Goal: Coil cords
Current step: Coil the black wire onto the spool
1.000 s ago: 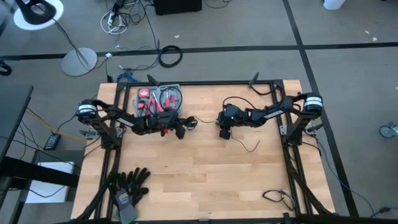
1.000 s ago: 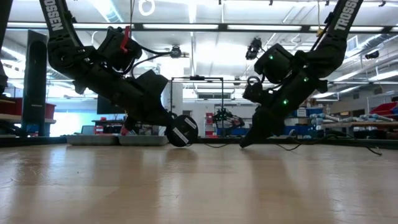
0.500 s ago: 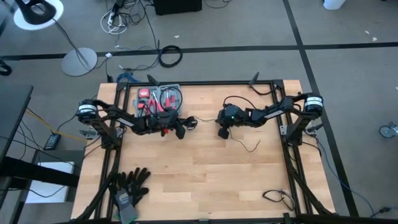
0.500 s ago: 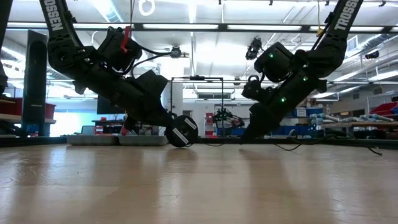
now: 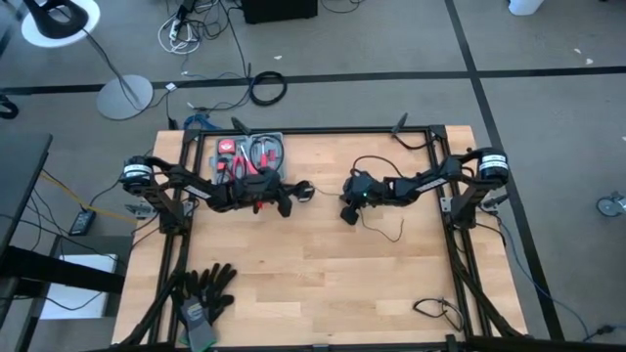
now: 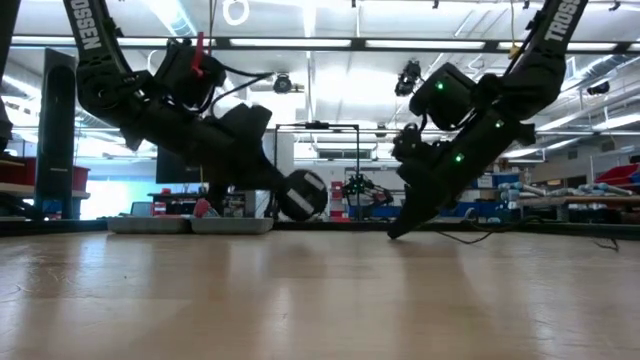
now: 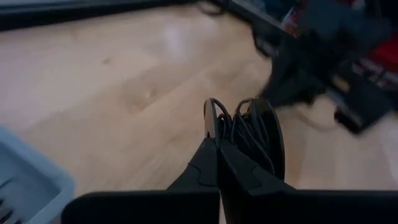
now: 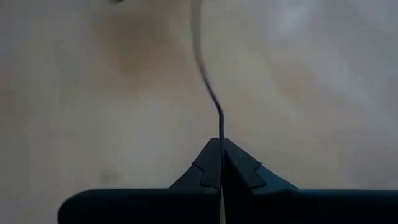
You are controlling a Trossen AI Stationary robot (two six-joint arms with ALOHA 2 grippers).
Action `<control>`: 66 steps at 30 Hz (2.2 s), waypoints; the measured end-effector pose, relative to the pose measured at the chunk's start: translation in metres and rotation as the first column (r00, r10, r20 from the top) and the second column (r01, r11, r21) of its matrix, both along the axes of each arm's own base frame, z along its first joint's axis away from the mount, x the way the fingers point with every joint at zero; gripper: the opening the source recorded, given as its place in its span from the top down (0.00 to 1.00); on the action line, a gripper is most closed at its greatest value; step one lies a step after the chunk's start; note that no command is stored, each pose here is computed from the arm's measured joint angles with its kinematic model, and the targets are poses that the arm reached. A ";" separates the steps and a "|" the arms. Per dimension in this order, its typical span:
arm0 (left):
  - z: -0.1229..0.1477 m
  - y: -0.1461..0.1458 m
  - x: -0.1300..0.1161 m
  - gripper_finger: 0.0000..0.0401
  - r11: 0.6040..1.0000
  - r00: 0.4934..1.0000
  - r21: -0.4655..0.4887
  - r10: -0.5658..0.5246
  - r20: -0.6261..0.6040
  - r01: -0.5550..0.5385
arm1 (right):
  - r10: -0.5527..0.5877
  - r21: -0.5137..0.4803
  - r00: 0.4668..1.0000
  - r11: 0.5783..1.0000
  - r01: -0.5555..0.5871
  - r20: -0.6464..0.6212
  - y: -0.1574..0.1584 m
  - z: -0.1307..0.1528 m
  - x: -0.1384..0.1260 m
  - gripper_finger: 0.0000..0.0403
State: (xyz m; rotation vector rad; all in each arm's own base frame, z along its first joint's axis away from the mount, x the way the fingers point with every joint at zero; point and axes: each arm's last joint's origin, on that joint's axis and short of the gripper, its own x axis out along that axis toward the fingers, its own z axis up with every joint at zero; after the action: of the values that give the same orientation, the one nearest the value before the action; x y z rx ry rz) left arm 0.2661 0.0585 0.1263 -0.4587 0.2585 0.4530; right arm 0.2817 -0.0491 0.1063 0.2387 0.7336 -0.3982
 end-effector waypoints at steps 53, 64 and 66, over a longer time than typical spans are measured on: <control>0.002 0.034 -0.010 1.00 0.970 0.970 0.013 0.242 0.030 -0.242 | 0.362 -0.032 0.900 0.930 -0.366 0.244 0.078 0.002 0.104 1.00; -0.004 0.029 -0.010 1.00 0.988 0.988 -0.017 0.149 -0.045 -0.150 | 0.452 -0.171 0.849 0.891 -0.420 0.273 0.048 0.040 0.137 1.00; -0.005 0.029 -0.010 1.00 0.990 0.988 -0.007 0.139 -0.065 -0.139 | 0.460 -0.155 0.843 0.888 -0.433 0.280 0.039 0.045 0.140 1.00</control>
State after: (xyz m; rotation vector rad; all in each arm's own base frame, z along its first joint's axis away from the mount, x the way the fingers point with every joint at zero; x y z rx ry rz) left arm 0.2560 0.0872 0.1211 -0.4761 0.2927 0.6036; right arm 0.4219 -0.0101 0.1509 0.0395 0.4386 0.0588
